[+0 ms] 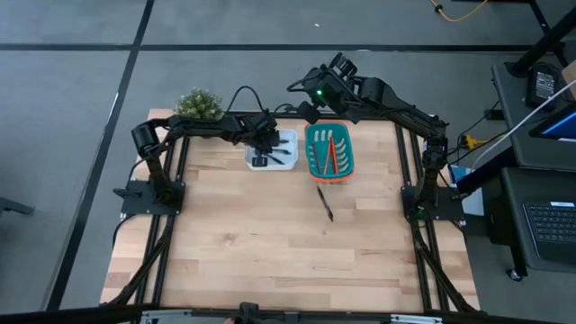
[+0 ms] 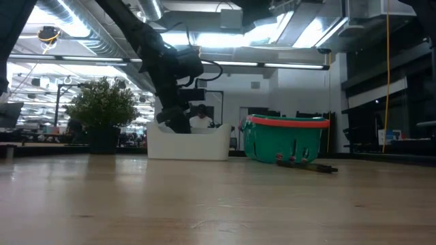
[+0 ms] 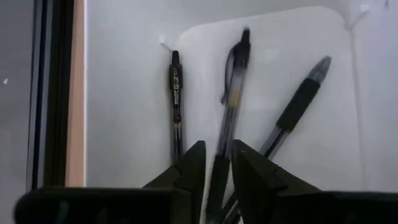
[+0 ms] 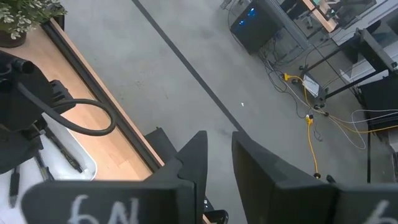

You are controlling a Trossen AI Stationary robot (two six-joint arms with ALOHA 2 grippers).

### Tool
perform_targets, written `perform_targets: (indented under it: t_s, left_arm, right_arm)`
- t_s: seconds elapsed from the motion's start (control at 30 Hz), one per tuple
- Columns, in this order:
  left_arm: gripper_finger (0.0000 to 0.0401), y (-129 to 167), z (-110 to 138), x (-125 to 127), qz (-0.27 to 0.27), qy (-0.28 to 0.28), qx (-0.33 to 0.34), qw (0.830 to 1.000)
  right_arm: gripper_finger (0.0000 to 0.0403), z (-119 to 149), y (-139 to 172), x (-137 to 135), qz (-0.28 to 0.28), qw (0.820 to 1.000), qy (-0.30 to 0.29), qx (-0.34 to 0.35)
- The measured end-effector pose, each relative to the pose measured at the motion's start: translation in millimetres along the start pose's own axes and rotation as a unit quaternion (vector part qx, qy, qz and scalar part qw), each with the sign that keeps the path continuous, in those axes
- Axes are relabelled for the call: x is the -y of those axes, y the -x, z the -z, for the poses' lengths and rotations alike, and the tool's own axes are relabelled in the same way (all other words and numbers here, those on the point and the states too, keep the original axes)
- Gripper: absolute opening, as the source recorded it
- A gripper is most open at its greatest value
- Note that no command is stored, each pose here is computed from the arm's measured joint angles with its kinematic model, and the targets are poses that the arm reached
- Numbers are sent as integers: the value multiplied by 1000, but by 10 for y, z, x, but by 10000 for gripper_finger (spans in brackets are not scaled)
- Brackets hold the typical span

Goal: Sort pens & pencils
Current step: Put the left black ballpen into the white bin, then put the black ballpen into the white bin

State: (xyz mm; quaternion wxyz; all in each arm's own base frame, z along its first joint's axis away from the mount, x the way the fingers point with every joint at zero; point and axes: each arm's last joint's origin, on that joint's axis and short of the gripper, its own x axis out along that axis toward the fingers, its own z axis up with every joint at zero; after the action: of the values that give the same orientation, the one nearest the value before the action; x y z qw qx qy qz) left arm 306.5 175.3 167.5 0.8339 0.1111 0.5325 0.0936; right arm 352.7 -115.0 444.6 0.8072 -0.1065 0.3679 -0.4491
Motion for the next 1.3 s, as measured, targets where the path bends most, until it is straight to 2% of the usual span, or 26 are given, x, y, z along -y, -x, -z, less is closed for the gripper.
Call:
perform_targets:
  t_s: [0.13, 0.27, 0.37, 0.43, 0.57, 0.7, 0.83, 0.93, 1.0, 1.13, 1.3]
  left_arm:
    - [91, 1, -1, -1, 0, 1, 0, 1000]
    - [96, 20, 5, 27, 4, -2, -9, 1000]
    - [97, 140, -30, 80, 5, -20, -8, 1000]
    - [97, 259, -88, 135, -13, -38, -4, 999]
    - [97, 581, -205, 316, -53, -71, 5, 996]
    - [97, 851, -374, 688, -20, -111, 61, 992]
    - [98, 918, -554, 1285, 22, -206, 105, 973]
    - [98, 829, -639, 1714, 15, -295, 118, 948]
    - [98, 768, -693, 1906, -2, -336, 133, 932]
    - [98, 575, -758, 2065, -17, -379, 150, 913]
    - [98, 491, -944, 2012, -33, -393, 164, 904]
  right_arm:
    - [76, 0, 0, 0, 0, 1000, 0, 0]
    - [76, 0, 0, 0, 0, 1000, 0, 0]
    - [76, 1, -16, 18, 2, 1000, -2, -1]
    - [76, 0, -44, 50, 7, 1000, -6, -3]
    - [76, -6, -110, 129, 18, 1000, -18, -4]
    - [76, 1, -168, 200, 27, 999, -26, -9]
    - [76, 2, -196, 236, 31, 999, -31, -10]
    - [76, -9, -200, 243, 32, 999, -36, -5]
    - [76, -22, -200, 243, 31, 999, -40, 0]
    - [76, -53, -158, 280, 31, 998, -48, 10]
    - [76, -125, -51, 411, 35, 996, -72, 47]
